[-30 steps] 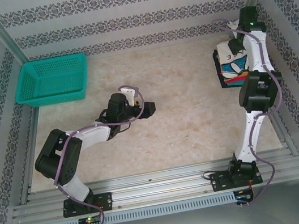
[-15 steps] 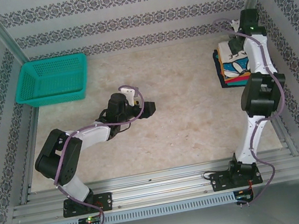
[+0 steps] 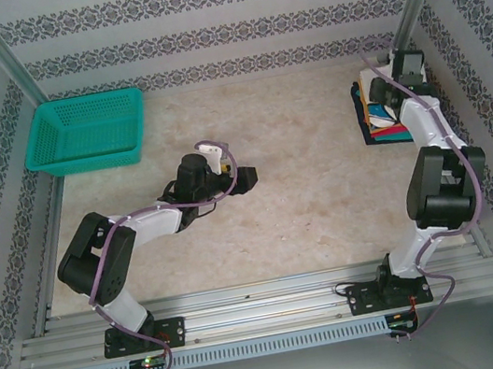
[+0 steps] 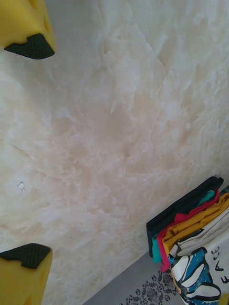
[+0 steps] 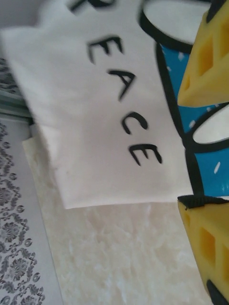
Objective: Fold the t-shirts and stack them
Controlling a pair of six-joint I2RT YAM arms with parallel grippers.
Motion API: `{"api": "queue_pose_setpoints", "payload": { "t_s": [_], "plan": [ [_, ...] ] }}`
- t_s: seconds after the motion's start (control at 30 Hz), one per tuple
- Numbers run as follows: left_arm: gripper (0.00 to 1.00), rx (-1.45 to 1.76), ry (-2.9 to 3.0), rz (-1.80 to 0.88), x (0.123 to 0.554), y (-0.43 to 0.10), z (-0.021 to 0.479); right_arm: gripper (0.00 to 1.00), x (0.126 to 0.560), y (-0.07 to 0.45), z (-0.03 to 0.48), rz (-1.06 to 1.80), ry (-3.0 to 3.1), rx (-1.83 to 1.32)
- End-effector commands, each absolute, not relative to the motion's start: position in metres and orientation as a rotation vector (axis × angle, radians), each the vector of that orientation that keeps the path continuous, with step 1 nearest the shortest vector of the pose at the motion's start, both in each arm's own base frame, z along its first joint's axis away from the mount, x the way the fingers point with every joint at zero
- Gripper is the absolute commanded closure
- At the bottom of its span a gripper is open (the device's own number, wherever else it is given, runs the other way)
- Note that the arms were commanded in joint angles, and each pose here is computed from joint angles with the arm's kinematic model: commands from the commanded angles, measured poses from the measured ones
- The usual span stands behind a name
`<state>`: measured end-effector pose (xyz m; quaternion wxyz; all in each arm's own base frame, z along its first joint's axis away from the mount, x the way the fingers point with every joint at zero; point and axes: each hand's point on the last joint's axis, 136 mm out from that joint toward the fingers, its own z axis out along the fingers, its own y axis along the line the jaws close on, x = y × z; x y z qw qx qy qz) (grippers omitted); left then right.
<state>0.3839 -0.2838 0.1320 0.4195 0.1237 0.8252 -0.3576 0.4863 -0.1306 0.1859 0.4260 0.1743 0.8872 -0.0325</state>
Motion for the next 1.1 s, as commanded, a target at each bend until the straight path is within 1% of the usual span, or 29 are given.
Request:
{"api": "queue_pose_setpoints", "payload": {
  "t_s": [0.0, 0.03, 0.07, 0.2, 0.37, 0.53, 0.6, 0.67, 0.8, 1.07],
  "plan": [
    [0.00, 0.333, 2.009, -0.967, 0.379, -0.296, 0.146, 0.63, 0.499, -0.139, 0.204, 0.104, 1.996, 0.664],
    [0.00, 0.333, 2.007, -0.970, 0.378, -0.295, 0.146, 0.66, 0.501, -0.145, 0.201, 0.108, 1.968, 0.704],
    [0.00, 0.333, 2.007, -0.970, 0.376, -0.295, 0.147, 0.67, 0.503, -0.152, 0.199, 0.109, 1.949, 0.731],
    [0.00, 0.331, 2.020, -0.944, 0.373, -0.289, 0.145, 0.66, 0.504, -0.182, 0.199, 0.084, 1.854, 0.846],
    [0.00, 0.314, 2.018, -0.948, 0.372, -0.288, 0.146, 0.66, 0.500, -0.224, 0.181, 0.210, 1.737, 1.054],
    [0.00, 0.296, 2.011, -0.964, 0.373, -0.289, 0.147, 0.64, 0.497, -0.247, 0.148, 0.351, 1.713, 1.248],
    [0.00, 0.294, 2.011, -0.965, 0.373, -0.288, 0.147, 0.62, 0.496, -0.251, 0.141, 0.386, 1.712, 1.292],
    [0.00, 0.295, 2.010, -0.963, 0.373, -0.289, 0.147, 0.61, 0.498, -0.251, 0.141, 0.397, 1.727, 1.287],
    [0.00, 0.294, 2.008, -0.962, 0.373, -0.288, 0.147, 0.57, 0.503, -0.243, 0.158, 0.378, 1.778, 1.188],
    [0.00, 0.301, 2.006, -0.969, 0.375, -0.290, 0.145, 0.47, 0.501, -0.208, 0.194, 0.264, 1.860, 0.939]
  ]
}}
